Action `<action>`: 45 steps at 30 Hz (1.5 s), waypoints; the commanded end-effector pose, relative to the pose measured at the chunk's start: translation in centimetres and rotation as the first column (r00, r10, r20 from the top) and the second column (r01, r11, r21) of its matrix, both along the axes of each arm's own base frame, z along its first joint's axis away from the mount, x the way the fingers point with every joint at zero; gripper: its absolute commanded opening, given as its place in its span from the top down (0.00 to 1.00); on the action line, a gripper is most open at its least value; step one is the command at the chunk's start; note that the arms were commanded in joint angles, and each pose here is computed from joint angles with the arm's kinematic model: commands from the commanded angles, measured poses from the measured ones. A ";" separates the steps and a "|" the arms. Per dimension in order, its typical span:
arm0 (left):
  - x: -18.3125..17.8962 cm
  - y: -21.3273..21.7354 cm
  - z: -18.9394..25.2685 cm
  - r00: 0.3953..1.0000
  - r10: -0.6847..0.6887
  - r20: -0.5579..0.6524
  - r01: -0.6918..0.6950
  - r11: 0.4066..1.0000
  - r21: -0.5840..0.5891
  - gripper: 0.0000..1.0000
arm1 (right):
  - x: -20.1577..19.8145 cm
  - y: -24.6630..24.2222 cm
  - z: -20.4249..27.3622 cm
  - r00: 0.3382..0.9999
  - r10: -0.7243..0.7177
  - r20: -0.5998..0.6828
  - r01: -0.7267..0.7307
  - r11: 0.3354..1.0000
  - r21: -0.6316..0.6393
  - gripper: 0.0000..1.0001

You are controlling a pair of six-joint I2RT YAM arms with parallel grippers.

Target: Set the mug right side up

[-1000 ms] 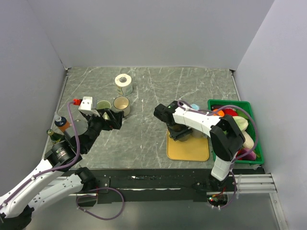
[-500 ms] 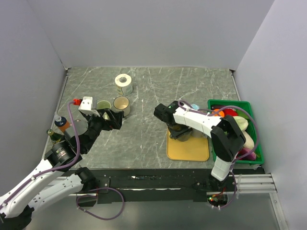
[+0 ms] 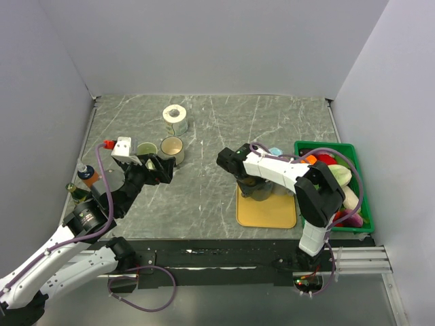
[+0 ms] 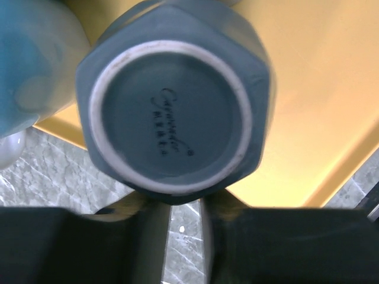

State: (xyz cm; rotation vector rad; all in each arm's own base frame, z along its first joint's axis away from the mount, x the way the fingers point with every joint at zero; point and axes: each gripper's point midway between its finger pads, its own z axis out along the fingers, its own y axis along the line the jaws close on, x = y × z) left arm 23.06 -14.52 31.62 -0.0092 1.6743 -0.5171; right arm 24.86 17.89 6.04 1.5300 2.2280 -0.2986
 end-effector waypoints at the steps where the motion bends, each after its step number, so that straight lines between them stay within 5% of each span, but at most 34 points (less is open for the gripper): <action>1: 0.0 -0.1 0.8 1.000 -0.001 0.013 0.001 1.000 -0.020 0.04 | 0.3 -0.5 0.1 1.000 -0.001 0.012 0.002 0.999 -0.037 0.89; 4: 0.1 0.0 0.8 1.000 0.009 0.011 -0.009 1.000 -0.021 0.04 | 0.4 -0.2 -0.1 1.000 0.018 0.011 -0.017 1.000 -0.025 1.00; 11: 0.1 -0.4 0.8 1.000 -0.009 0.004 0.009 1.000 -0.021 0.04 | 0.5 0.9 1.0 0.985 0.169 0.018 -0.170 0.985 0.024 1.00; 19: -0.5 -1.7 1.1 0.997 -0.075 -0.005 0.075 0.995 -0.068 0.04 | -0.8 3.6 7.3 0.847 0.448 0.286 -0.502 0.851 0.156 1.00; 25: -0.8 -4.1 1.0 0.984 -0.177 -0.037 0.173 0.981 -0.091 0.04 | -1.9 5.4 15.0 0.585 0.534 0.611 -0.743 0.655 0.139 1.00; 31: -2.0 -7.5 2.0 0.940 -0.341 -0.019 0.333 0.927 -0.171 0.04 | -3.1 6.3 24.2 0.227 0.482 0.846 -0.874 0.484 -0.041 1.00; 36: -5.5 -11.3 3.7 0.806 -0.590 0.052 0.581 0.770 -0.264 0.04 | -5.5 7.0 30.9 -0.048 0.386 0.921 -0.913 0.358 -0.197 1.00; 41: -8.6 -13.2 5.9 0.661 -0.728 0.182 0.739 0.589 -0.328 0.04 | -8.0 7.3 35.0 -0.230 0.274 0.934 -0.910 0.280 -0.306 1.00; 45: -9.8 -13.9 6.9 0.594 -0.773 0.222 0.784 0.496 -0.372 0.04 | -9.2 7.3 36.6 -0.310 0.200 0.930 -0.898 0.261 -0.355 1.00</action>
